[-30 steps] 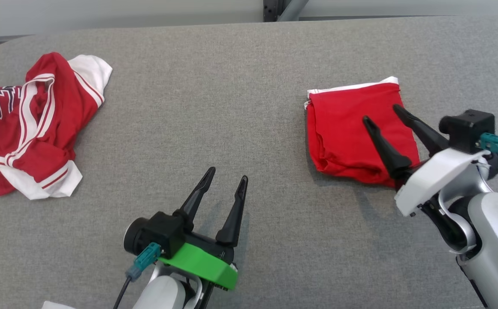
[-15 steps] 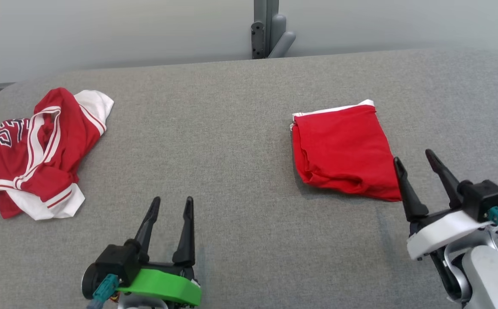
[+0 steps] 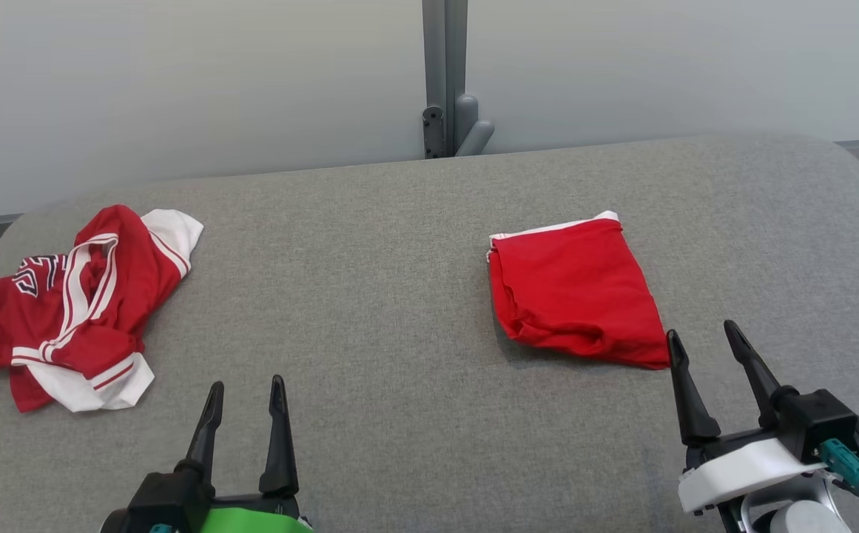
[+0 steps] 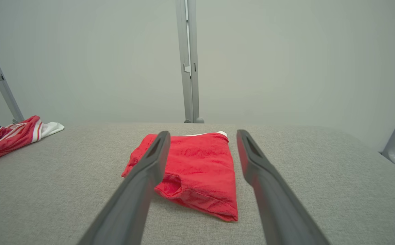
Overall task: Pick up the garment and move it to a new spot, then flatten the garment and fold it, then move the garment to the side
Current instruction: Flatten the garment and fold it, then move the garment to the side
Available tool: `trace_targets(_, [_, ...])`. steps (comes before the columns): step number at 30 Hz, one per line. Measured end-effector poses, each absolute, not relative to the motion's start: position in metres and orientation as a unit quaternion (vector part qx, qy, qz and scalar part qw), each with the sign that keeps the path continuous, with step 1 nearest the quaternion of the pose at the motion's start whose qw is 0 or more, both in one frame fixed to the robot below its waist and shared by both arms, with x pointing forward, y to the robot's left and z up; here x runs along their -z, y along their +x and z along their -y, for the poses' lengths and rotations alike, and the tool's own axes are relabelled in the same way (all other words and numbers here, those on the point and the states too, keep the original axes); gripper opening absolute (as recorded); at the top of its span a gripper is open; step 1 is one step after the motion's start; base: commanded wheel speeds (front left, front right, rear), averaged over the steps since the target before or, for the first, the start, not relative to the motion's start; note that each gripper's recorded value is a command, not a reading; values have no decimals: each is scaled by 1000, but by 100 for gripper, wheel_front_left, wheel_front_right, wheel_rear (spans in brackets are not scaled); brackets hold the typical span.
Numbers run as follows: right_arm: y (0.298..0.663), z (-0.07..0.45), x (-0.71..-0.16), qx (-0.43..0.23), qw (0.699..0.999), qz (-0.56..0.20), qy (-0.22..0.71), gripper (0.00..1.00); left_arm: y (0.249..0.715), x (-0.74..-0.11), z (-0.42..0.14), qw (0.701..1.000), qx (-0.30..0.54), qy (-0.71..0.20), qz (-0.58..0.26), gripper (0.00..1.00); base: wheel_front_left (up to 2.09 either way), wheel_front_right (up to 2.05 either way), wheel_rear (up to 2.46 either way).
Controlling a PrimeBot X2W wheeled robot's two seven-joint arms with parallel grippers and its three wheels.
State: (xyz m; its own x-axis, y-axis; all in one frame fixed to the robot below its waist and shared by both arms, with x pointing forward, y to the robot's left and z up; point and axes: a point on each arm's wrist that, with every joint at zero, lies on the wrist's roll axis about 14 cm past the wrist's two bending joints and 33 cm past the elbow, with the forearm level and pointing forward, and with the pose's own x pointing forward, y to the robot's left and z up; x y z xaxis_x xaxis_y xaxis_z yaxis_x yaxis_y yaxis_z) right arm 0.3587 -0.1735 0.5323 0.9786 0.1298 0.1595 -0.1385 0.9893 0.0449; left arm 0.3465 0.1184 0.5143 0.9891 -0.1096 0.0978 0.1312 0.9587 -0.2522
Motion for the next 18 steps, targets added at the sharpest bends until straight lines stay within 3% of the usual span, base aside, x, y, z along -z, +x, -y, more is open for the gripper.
trace_targets(18, [337, 157, -521, -84, 994, 65, 18, 100, 325, -511, -116, 993, 78, -83, 43, 100, 0, 0, 0])
